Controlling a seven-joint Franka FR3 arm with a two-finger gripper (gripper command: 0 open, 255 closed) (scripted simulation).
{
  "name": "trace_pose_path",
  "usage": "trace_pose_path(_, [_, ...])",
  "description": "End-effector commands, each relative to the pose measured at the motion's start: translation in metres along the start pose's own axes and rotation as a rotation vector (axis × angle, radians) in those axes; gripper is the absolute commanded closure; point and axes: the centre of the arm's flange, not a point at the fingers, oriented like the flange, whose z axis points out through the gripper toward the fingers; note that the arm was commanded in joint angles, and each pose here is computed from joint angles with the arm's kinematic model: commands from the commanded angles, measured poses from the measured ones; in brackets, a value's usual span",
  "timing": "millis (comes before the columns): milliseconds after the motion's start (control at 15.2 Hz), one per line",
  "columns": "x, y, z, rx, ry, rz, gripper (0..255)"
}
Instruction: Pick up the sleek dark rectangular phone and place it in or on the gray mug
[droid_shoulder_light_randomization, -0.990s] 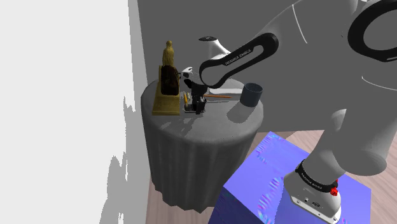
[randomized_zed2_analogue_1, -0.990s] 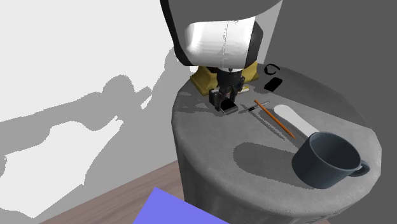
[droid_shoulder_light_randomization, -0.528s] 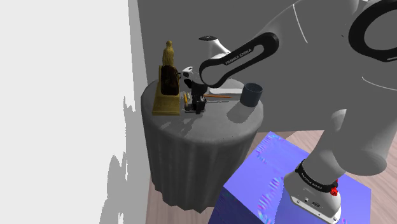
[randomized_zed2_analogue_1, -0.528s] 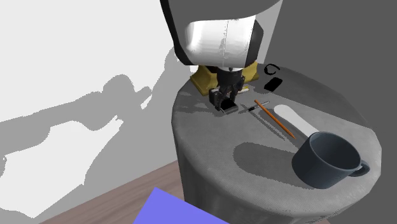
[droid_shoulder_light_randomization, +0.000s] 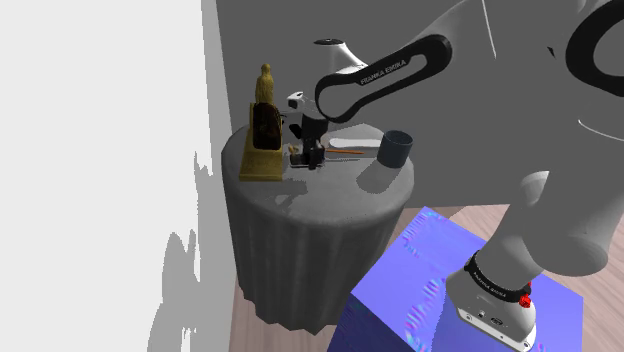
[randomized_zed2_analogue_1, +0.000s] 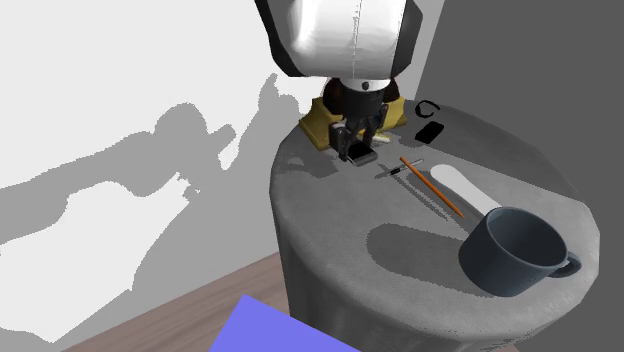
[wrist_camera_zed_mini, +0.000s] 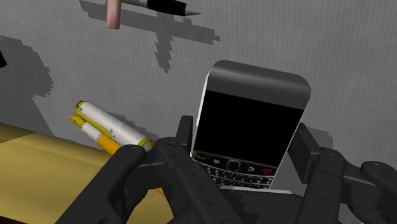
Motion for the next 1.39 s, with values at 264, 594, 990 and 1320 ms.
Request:
trace_pose_path(264, [0.000, 0.002, -0.032, 0.000, 0.000, 0.000, 255])
trace_pose_path(594, [0.000, 0.004, -0.058, 0.000, 0.000, 0.000, 255])
trace_pose_path(990, [0.001, 0.006, -0.090, 0.000, 0.000, 0.000, 255])
trace_pose_path(1320, [0.002, 0.007, -0.116, 0.000, 0.000, 0.000, 255])
